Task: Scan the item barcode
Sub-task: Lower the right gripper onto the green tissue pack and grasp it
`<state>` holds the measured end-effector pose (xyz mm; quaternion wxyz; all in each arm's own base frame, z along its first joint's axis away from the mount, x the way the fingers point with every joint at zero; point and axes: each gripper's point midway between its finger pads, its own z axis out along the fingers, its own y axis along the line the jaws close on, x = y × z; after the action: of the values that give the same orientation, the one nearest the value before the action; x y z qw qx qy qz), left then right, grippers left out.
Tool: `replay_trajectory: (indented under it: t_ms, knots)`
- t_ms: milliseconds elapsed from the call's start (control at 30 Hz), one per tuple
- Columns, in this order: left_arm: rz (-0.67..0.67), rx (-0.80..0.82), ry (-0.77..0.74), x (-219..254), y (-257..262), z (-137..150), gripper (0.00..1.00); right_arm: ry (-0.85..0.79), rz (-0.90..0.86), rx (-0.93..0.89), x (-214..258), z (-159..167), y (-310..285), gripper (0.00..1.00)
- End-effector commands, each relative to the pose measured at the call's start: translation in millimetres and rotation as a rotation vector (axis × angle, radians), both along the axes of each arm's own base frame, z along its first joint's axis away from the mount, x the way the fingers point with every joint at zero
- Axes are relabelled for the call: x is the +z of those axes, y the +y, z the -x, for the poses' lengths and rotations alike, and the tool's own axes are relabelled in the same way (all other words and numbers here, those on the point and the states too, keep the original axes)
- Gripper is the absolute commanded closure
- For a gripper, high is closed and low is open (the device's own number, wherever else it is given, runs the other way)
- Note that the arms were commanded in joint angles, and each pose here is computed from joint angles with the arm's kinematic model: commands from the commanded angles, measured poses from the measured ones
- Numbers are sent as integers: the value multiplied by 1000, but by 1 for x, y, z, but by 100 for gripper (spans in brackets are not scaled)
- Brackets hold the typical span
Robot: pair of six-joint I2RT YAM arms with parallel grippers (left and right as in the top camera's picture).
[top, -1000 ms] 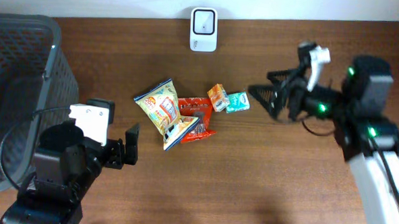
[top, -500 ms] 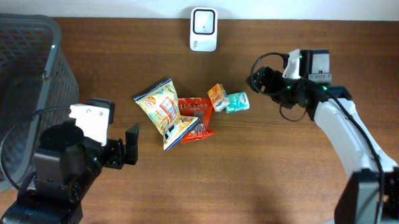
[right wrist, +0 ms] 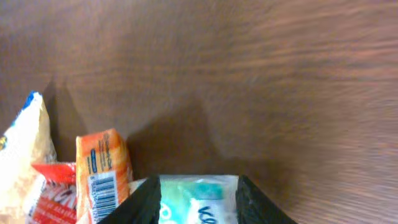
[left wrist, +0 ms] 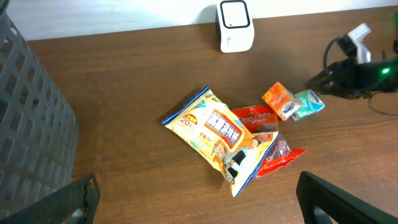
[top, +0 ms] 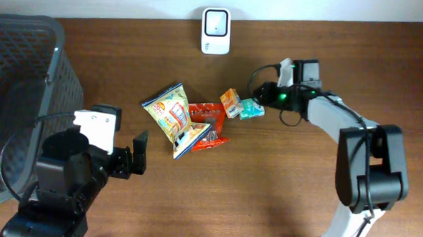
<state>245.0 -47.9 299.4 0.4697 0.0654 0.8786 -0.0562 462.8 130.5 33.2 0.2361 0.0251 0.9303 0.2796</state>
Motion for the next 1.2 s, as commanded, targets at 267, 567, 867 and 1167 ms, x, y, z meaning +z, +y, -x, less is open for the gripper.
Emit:
replay_trajectory:
  t_ms: [267, 567, 867, 1167]
  knots:
    - [-9, -14, -4, 0, -1, -1, 1, 254, 61, 12, 31, 64, -11, 74]
    - [-9, -14, -4, 0, -1, -1, 1, -109, 274, 230, 100, 40, -23, 61]
    - [-9, -14, -3, -1, -1, 0, 1, -94, 247, 524, 26, 42, -2, 61]
    - [-10, -14, 0, -1, 0, 0, 1, 51, 113, 558, -19, 62, 11, 61]
